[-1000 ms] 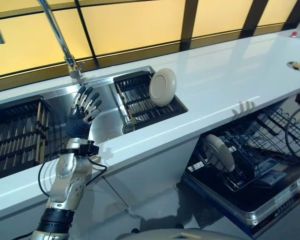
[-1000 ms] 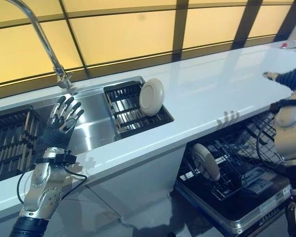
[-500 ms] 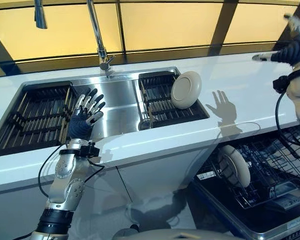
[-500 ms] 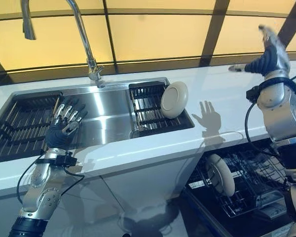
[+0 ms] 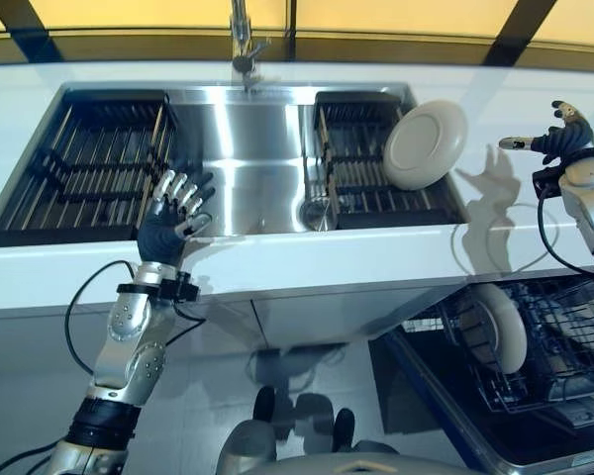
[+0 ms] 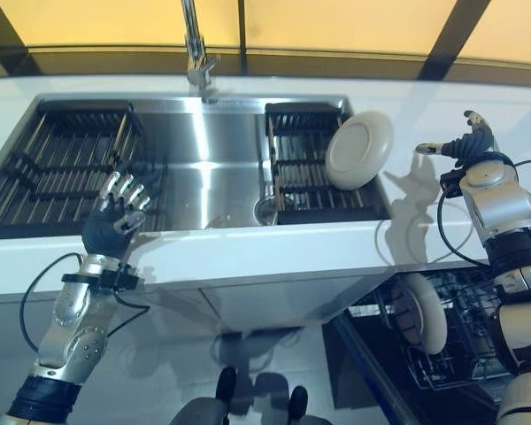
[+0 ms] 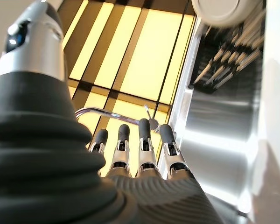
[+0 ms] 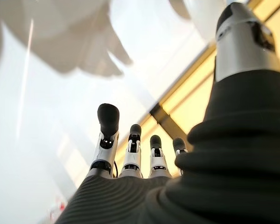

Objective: Take plates into dishwasher

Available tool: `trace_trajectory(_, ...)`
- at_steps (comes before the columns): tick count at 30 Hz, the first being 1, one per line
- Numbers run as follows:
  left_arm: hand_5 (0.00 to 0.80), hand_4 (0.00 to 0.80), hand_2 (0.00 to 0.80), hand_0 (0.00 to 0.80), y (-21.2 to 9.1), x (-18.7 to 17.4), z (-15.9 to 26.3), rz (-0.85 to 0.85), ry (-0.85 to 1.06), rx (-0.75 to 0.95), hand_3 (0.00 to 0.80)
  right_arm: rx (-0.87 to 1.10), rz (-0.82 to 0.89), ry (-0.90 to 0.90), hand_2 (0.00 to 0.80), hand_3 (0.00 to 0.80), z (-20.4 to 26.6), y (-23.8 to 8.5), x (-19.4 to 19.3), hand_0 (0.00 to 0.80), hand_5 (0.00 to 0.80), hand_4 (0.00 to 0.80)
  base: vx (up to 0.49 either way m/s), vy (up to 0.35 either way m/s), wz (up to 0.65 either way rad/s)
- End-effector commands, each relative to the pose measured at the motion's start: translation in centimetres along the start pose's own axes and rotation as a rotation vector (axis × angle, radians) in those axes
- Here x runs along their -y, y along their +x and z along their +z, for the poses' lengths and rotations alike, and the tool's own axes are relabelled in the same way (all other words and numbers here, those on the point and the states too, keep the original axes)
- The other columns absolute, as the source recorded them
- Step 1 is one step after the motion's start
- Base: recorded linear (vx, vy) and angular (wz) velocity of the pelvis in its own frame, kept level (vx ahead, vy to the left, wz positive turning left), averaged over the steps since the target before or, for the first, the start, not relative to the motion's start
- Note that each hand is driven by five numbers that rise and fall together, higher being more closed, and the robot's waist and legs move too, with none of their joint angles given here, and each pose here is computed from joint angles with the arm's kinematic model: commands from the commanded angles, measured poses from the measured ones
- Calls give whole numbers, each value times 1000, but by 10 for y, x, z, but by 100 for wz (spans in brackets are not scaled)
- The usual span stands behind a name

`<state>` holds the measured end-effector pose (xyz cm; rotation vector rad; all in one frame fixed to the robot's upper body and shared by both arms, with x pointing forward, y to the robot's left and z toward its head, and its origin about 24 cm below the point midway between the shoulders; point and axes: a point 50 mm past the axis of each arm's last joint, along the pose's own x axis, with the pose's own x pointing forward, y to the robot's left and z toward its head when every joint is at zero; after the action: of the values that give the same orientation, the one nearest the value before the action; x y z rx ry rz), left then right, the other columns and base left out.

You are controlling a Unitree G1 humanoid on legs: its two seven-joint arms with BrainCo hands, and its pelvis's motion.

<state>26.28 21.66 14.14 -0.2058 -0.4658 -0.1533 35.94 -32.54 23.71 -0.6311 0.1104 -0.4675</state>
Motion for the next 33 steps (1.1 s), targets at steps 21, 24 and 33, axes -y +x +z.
trace_trajectory(21, 0, 0, 0, 0, 9, 12, 7, -57, 92, 43, 0, 129, 191, 486, 0, 0, 49, 2, -9, 0, 0, 0, 10, 5, 2)
trace_trajectory(24, 0, 0, 0, 0, 16, 12, 12, -75, 155, 43, 0, 126, 198, 471, 0, 0, 51, 3, -12, 0, 0, 0, 0, 0, 0)
trace_trajectory(33, 0, 0, 0, 0, 51, 18, 54, -69, 342, 165, 0, 69, 192, 357, 0, 0, 49, 5, -25, 0, 0, 0, 0, 0, 0)
